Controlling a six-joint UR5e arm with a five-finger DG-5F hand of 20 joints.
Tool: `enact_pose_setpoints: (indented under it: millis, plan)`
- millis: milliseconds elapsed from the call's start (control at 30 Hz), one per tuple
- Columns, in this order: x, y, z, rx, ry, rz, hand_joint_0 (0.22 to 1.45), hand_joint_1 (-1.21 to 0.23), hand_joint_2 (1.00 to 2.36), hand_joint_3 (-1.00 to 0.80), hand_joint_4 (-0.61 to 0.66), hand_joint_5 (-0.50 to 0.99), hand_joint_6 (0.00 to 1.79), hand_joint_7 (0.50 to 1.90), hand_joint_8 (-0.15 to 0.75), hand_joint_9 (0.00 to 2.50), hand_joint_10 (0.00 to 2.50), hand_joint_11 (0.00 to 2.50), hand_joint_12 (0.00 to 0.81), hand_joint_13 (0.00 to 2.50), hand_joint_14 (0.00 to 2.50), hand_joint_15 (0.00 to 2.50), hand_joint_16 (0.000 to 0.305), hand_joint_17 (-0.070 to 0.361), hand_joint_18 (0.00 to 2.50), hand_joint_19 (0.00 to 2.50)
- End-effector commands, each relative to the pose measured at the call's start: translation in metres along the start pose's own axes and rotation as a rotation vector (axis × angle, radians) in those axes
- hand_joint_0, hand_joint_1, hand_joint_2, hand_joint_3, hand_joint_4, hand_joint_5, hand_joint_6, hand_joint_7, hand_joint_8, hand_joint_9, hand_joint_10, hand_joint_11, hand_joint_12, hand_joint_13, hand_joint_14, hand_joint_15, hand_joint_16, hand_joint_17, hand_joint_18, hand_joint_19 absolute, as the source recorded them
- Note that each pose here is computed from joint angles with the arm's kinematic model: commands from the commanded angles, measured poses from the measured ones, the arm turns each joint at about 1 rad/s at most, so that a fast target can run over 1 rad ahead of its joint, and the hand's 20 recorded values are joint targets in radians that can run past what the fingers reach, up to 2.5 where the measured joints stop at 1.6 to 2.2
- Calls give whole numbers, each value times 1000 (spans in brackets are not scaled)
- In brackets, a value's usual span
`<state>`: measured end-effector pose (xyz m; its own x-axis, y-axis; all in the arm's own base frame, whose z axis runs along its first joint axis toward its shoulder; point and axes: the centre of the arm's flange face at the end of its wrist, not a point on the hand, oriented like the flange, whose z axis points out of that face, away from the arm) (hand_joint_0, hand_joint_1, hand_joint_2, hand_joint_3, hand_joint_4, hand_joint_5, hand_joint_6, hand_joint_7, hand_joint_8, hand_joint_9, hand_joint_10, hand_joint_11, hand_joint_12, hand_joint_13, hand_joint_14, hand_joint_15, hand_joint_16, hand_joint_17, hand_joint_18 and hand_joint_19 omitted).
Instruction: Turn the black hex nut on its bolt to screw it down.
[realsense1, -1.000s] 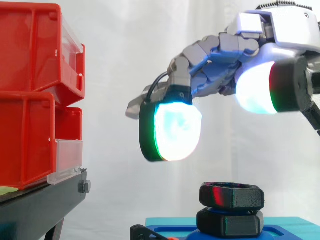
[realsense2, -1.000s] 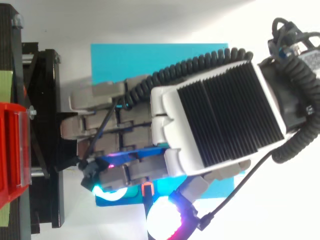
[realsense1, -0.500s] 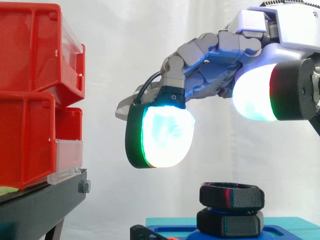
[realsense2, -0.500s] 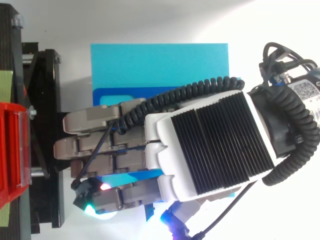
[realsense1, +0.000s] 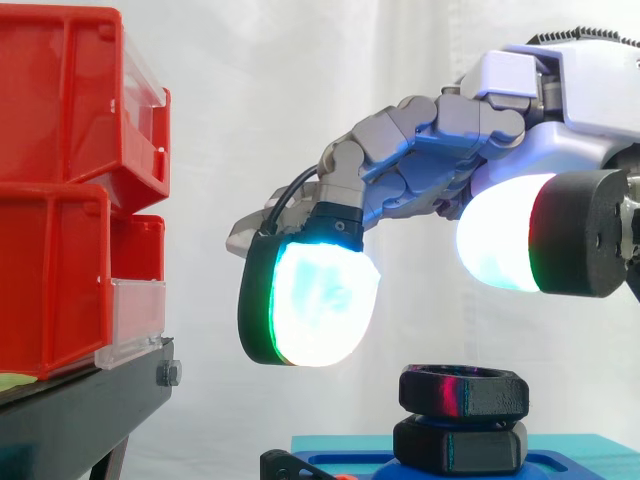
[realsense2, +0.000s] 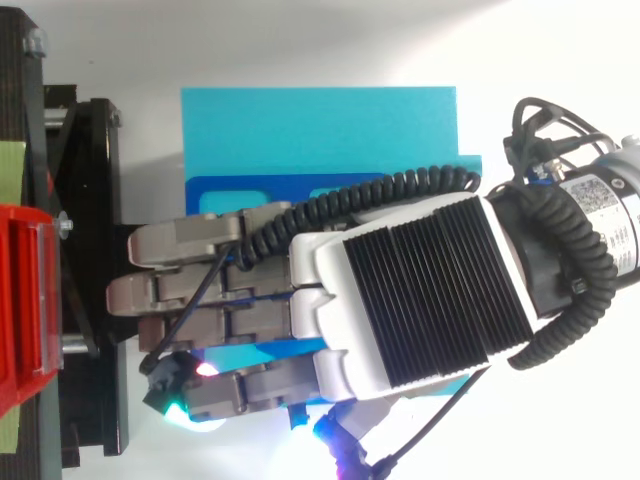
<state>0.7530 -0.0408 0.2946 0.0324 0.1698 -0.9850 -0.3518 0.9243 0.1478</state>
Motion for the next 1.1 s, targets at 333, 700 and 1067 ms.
enact_pose_setpoints:
  millis: [333, 700, 1067]
  plan:
    - [3, -8, -7, 4, 9, -6, 523, -444, 1000, -500, 216, -186, 685, 771, 256, 528, 7, 322, 150, 364, 0, 2, 16, 35, 81, 126]
    - [12, -16, -13, 4, -7, -10, 524, -445, 1000, -500, 227, -188, 692, 752, 254, 532, 7, 325, 149, 365, 0, 3, 16, 35, 85, 126]
    - [26, -24, -15, 3, 15, -3, 525, -446, 1000, -500, 229, -189, 695, 749, 253, 531, 7, 325, 147, 367, 0, 3, 15, 34, 86, 123]
